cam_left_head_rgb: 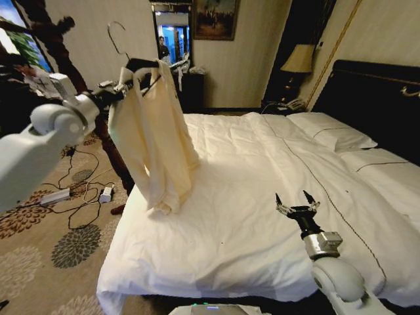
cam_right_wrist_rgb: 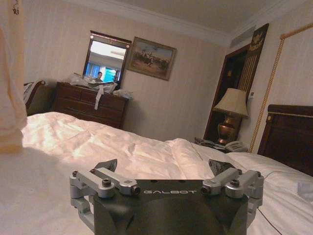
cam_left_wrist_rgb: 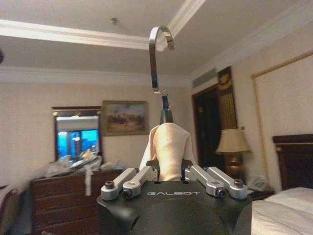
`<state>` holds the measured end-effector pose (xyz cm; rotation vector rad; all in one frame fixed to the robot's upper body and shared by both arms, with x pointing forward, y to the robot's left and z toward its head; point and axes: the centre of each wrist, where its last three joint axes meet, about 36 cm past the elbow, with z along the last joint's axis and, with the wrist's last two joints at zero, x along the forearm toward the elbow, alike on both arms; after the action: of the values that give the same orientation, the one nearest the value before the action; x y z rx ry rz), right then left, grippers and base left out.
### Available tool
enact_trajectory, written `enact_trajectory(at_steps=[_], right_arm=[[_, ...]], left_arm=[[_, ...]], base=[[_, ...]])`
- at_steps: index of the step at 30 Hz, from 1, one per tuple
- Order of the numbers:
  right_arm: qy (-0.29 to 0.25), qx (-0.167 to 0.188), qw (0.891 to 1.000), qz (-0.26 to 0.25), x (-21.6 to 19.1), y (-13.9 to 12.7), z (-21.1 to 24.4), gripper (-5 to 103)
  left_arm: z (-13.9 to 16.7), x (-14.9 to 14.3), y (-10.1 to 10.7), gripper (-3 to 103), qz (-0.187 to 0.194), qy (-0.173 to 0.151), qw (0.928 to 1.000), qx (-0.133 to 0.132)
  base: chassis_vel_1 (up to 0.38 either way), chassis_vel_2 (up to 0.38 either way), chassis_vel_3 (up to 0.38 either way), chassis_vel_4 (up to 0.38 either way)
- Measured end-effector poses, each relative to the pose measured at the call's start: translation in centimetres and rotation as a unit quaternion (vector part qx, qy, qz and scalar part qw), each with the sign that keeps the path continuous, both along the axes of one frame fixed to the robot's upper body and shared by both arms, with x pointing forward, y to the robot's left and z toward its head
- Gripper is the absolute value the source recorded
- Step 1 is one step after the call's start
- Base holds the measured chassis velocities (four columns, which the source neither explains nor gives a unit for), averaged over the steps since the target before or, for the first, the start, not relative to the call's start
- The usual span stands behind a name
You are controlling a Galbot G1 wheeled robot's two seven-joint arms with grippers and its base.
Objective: Pick up the clothes from the bed and hang them on the clothes hanger.
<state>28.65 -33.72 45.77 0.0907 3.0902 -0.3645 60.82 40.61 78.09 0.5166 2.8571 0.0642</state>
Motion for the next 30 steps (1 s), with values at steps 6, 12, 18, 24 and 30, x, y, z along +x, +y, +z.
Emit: enact_trajectory(at_steps=[6, 12, 18, 24, 30], right_arm=[[0.0, 0.0, 1.0, 0.0, 0.0, 0.0, 0.0, 100], [0.0, 0.0, 1.0, 0.0, 0.0, 0.0, 0.0, 100], [0.0, 0.0, 1.0, 0.0, 0.0, 0.0, 0.0, 100], [0.0, 0.0, 1.0, 0.0, 0.0, 0.0, 0.0, 100], [0.0, 0.0, 1.0, 0.0, 0.0, 0.0, 0.0, 100]], left_arm=[[1.3, 2.9, 0.9, 18, 0.032, 0.006, 0.9993, -0.016], [2.5, 3.3, 1.7, 18, 0.055, 0.014, 0.9978, -0.034], [3.7, 3.7, 3.2, 18, 0.081, 0.017, 0.9954, -0.048], [5.6, 4.8, 4.7, 18, 0.105, 0.012, 0.992, -0.068], [5.9, 5.8, 5.3, 18, 0.116, 0.016, 0.9901, -0.078]], base=[[0.0, 0.0, 0.0, 0.0], [0.0, 0.0, 0.0, 0.0], [0.0, 0.0, 0.0, 0.0], [0.0, 0.0, 0.0, 0.0], [0.0, 0.0, 0.0, 0.0]])
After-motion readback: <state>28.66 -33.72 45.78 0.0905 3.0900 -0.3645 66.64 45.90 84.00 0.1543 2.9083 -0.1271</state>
